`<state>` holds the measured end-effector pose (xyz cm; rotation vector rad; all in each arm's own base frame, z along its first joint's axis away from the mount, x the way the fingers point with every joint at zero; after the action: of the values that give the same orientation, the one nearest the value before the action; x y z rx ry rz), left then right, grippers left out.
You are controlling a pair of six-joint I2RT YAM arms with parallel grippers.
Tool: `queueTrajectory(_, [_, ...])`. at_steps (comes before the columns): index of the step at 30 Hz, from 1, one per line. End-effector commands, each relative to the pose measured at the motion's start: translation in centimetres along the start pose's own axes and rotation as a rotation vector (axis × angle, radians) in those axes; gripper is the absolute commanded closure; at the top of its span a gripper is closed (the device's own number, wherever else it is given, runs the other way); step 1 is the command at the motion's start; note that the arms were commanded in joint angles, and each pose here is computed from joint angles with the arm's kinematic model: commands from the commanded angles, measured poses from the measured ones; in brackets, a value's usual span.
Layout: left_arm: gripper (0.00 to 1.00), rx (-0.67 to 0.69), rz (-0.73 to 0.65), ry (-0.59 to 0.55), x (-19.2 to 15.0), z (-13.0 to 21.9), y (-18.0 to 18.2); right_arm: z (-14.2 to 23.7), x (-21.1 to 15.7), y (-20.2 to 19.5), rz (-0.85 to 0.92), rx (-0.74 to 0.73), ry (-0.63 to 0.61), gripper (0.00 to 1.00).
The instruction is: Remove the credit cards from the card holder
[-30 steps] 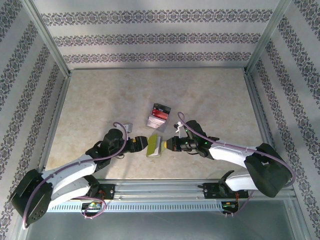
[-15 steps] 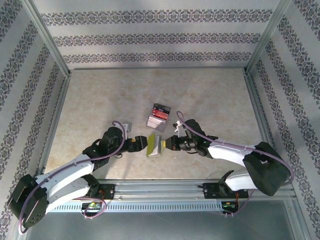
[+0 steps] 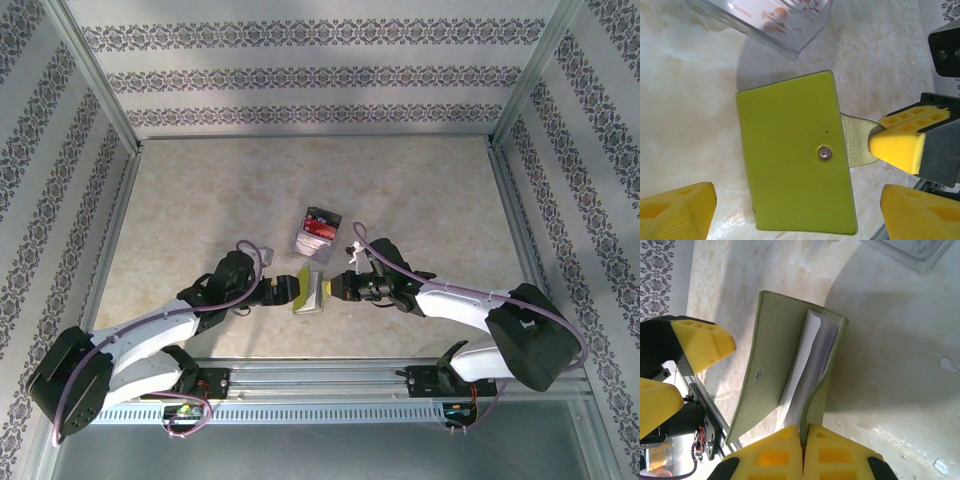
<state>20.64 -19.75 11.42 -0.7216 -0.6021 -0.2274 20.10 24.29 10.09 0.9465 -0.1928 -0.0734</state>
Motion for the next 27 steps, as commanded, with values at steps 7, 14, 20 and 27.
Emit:
queueTrajectory(7, [0.09, -0.021, -0.05, 0.013, 1.4, -1.9, -1.7, 0.0, 0.4, 2.7, 0.044, 0.074, -0.007, 1.0])
queueTrajectory(14, [0.07, 0.102, -0.092, 0.122, 0.4, -3.4, -0.6, -0.1, 0.4, 2.9, 0.048, 0.076, -0.01, 1.0])
queueTrajectory(20, [0.07, 0.166, -0.12, 0.197, -0.5, -4.4, -0.2, 0.0, 0.4, 3.0, 0.049, 0.079, -0.013, 1.0])
queueTrajectory(27, [0.07, 0.231, -0.136, 0.248, -1.1, -5.1, 0.4, 0.0, 0.4, 3.0, 0.05, 0.08, -0.012, 1.0])
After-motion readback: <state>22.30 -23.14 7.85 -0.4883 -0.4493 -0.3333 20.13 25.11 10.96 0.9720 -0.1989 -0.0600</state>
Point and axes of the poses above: each hand's point on the last joint's axis, 136 mm out from that joint toward the fingers, its own z axis back along the fingers, its own y axis along the line the jaws close on, x = y × z, the point moved 4 cm from there along z, back along the fingers, and after that the axes turned 13 degrees about -z, right-handed, at the moved point
